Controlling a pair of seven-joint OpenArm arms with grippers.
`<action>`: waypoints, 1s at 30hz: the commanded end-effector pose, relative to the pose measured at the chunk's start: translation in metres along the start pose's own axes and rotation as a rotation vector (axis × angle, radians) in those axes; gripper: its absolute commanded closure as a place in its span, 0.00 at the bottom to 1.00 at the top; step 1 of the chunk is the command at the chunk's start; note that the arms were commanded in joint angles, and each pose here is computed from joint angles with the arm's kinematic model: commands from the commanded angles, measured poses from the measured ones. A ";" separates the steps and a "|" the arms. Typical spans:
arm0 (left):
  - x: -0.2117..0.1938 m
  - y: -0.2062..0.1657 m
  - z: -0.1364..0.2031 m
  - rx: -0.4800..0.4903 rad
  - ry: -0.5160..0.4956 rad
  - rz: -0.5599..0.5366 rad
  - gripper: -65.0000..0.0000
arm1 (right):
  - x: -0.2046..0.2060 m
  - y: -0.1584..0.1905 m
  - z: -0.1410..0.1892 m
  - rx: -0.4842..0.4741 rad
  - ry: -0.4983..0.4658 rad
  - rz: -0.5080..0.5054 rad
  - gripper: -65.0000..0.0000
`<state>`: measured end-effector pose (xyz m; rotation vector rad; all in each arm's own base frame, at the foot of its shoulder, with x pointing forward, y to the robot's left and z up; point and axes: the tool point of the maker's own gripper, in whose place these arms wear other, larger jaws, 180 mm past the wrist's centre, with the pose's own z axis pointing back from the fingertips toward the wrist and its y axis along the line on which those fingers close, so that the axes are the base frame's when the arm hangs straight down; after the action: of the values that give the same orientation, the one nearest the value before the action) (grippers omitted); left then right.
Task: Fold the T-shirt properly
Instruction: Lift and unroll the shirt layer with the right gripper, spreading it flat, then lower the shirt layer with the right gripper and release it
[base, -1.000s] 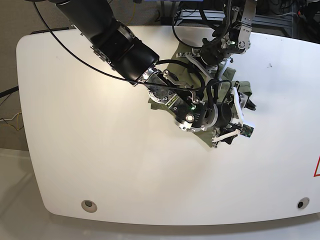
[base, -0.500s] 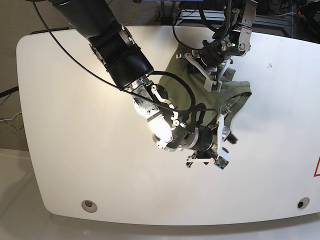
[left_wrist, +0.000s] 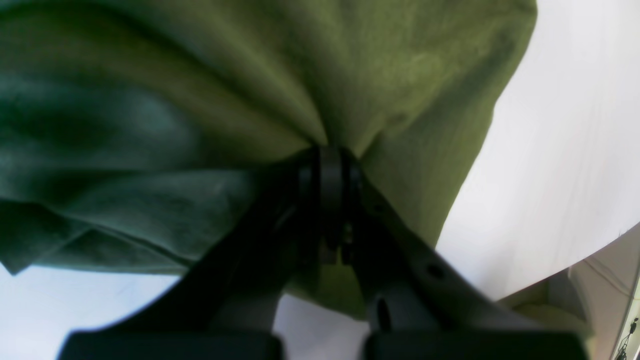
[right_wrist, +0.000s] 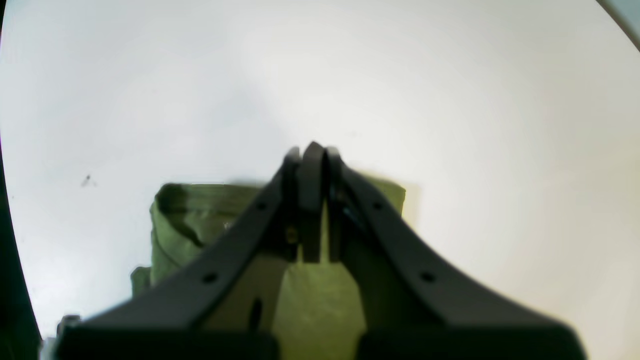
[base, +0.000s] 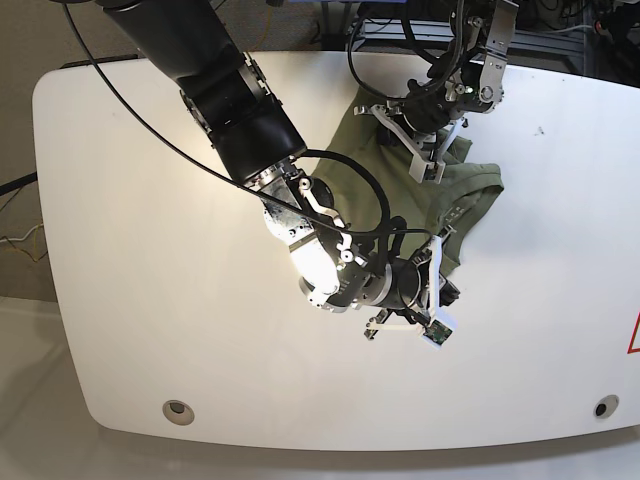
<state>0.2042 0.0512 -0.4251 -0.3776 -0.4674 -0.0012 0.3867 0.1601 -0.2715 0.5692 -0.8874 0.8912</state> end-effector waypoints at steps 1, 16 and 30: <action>-0.011 0.019 0.003 0.066 0.058 -0.023 1.00 | 0.014 -0.013 0.009 -0.032 -0.042 0.010 1.00; -0.012 0.023 0.004 0.074 0.062 -0.029 1.00 | -0.081 -0.044 0.007 -0.098 0.108 -0.116 1.00; -0.014 0.023 0.003 0.075 0.067 -0.026 1.00 | -0.103 -0.024 -0.005 -0.060 0.152 -0.170 1.00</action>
<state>0.2029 0.0601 -0.4265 -0.3598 -0.4549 -0.0180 0.3665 0.0950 -0.3794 0.4765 -0.6671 0.7424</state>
